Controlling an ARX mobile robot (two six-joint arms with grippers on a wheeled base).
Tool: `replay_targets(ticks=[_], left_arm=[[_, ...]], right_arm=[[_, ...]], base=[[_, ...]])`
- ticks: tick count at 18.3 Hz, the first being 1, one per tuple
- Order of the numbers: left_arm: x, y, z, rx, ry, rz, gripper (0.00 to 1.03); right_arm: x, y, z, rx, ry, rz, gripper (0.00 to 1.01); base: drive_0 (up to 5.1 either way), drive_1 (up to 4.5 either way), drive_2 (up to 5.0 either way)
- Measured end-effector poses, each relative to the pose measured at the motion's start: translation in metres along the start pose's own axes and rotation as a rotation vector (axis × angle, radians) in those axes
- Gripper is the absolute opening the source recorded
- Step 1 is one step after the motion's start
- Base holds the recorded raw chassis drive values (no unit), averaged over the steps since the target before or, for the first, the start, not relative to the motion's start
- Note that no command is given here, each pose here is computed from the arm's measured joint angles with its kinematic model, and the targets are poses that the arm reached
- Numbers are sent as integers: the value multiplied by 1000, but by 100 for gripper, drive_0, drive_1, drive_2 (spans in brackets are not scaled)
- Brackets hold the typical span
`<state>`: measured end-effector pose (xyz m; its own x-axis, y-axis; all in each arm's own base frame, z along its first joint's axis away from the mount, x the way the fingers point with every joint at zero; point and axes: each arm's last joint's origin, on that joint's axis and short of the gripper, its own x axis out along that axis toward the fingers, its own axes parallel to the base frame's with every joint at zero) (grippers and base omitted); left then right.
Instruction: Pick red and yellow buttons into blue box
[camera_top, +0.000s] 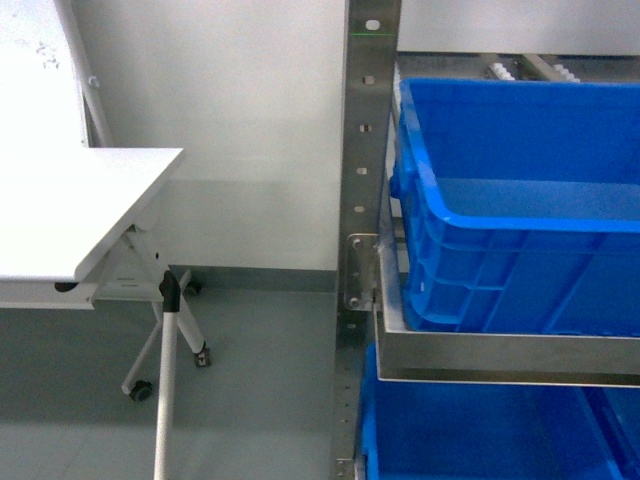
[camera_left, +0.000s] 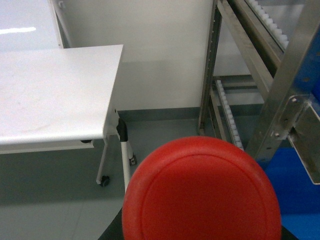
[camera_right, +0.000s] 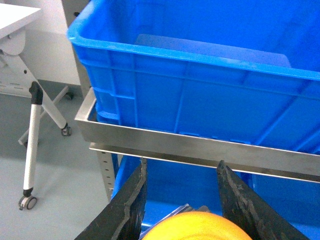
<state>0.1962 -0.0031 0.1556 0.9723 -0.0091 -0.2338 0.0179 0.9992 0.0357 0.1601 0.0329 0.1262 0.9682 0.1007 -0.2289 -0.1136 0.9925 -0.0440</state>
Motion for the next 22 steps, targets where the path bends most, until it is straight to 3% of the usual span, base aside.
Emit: replay_targets(ticks=[22], left_arm=[[0,0,0,0,-3,0,24]], right_arm=[[0,0,0,1,-4,0,37]], base=[[502,-239,-239]])
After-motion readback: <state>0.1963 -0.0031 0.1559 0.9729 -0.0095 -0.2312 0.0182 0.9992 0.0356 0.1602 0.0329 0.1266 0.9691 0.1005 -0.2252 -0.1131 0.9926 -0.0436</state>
